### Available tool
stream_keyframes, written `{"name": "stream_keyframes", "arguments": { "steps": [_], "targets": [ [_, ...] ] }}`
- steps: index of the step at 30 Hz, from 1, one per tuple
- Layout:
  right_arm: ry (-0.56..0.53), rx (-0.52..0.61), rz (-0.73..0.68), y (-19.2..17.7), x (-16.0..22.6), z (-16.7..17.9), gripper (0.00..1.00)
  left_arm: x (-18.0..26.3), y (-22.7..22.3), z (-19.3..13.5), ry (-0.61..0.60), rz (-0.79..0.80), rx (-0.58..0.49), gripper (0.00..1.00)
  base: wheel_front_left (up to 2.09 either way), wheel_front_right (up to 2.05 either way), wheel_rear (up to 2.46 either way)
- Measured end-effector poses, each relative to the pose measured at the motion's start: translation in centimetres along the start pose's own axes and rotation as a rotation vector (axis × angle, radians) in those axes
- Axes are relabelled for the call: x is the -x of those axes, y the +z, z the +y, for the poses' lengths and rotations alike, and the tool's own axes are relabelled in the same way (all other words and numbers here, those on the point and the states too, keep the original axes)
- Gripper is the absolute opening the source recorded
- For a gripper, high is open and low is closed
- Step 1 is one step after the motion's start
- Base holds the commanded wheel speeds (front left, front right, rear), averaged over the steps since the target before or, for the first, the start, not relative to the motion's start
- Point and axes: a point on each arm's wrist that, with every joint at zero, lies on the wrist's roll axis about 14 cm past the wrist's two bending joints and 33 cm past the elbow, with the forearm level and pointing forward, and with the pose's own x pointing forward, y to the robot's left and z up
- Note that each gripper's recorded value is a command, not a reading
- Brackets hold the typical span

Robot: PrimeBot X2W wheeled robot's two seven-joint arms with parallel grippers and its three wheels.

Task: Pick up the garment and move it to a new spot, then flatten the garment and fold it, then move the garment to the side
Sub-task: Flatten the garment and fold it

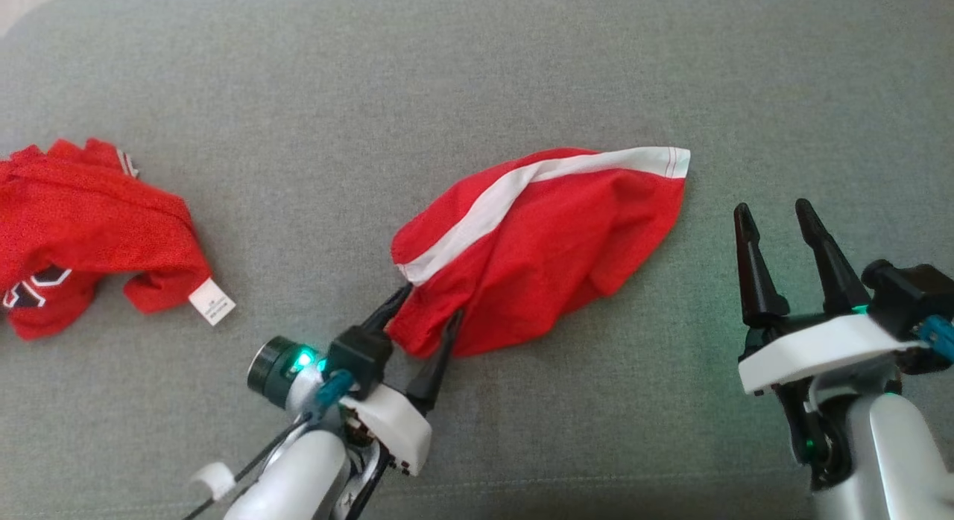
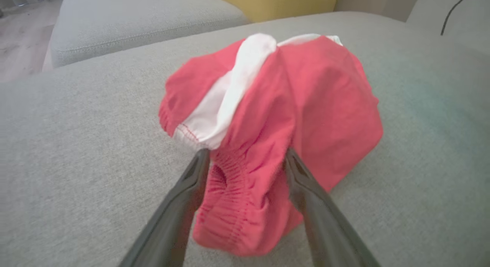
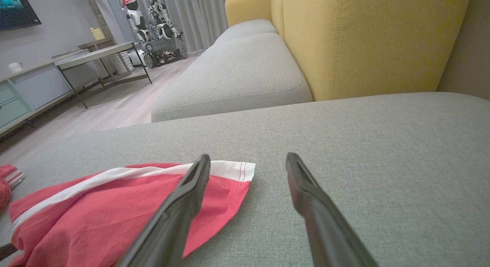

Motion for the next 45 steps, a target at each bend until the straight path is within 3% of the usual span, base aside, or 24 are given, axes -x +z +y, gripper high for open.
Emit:
{"name": "stream_keyframes", "arguments": {
  "steps": [7, 17, 27, 45],
  "targets": [
    [0.004, -0.007, 0.01, -0.2, 1.1, 0.5, 1.0, 1.3, 2.6, 1.3, 0.101, -0.093, 0.132, 1.0, 0.0, 0.0, 0.0],
    [0.026, 0.003, -0.034, 1.3, 1.4, 1.3, 1.0, 3.5, 5.3, 6.4, 0.317, -0.201, 0.274, 1.0, 0.0, 0.0, 0.0],
    [0.021, 0.02, -0.037, 1.4, 2.5, 1.3, 1.0, 7.2, 6.4, 11.2, 0.478, -0.232, 0.132, 1.0, 0.0, 0.0, 0.0],
    [0.014, 0.028, -0.017, 0.9, 3.1, 1.2, 1.0, 7.8, 6.1, 10.7, 0.471, -0.224, 0.117, 1.0, 0.0, 0.0, 0.0]
  ]
}}
